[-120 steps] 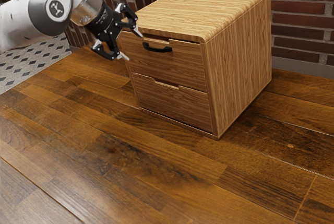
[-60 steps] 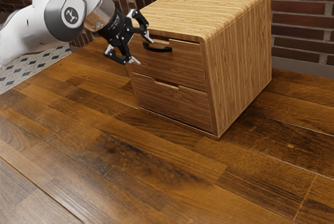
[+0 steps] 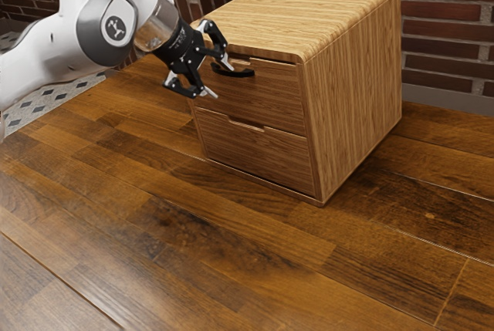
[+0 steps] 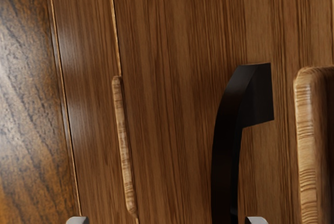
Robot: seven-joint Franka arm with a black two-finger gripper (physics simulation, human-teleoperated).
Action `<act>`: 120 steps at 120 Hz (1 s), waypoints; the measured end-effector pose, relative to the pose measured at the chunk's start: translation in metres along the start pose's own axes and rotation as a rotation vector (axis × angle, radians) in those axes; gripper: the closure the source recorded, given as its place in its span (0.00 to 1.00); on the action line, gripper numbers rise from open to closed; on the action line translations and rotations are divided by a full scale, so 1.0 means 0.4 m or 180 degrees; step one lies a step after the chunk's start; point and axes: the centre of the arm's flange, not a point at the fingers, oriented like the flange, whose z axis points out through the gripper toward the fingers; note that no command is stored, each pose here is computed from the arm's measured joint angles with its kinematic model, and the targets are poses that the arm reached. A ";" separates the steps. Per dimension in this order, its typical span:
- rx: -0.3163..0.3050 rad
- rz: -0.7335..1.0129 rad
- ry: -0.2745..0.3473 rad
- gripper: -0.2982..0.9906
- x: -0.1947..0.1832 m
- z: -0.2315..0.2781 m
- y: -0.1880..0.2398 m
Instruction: Pull the drawer handle with one arm to open the drawer
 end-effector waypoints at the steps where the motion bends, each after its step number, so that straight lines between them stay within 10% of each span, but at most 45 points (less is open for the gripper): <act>1: 0.0000 0.0000 0.0000 0.50 0.000 0.000 0.000; 120: -0.0036 -0.0007 0.0040 0.69 0.009 -0.045 -0.013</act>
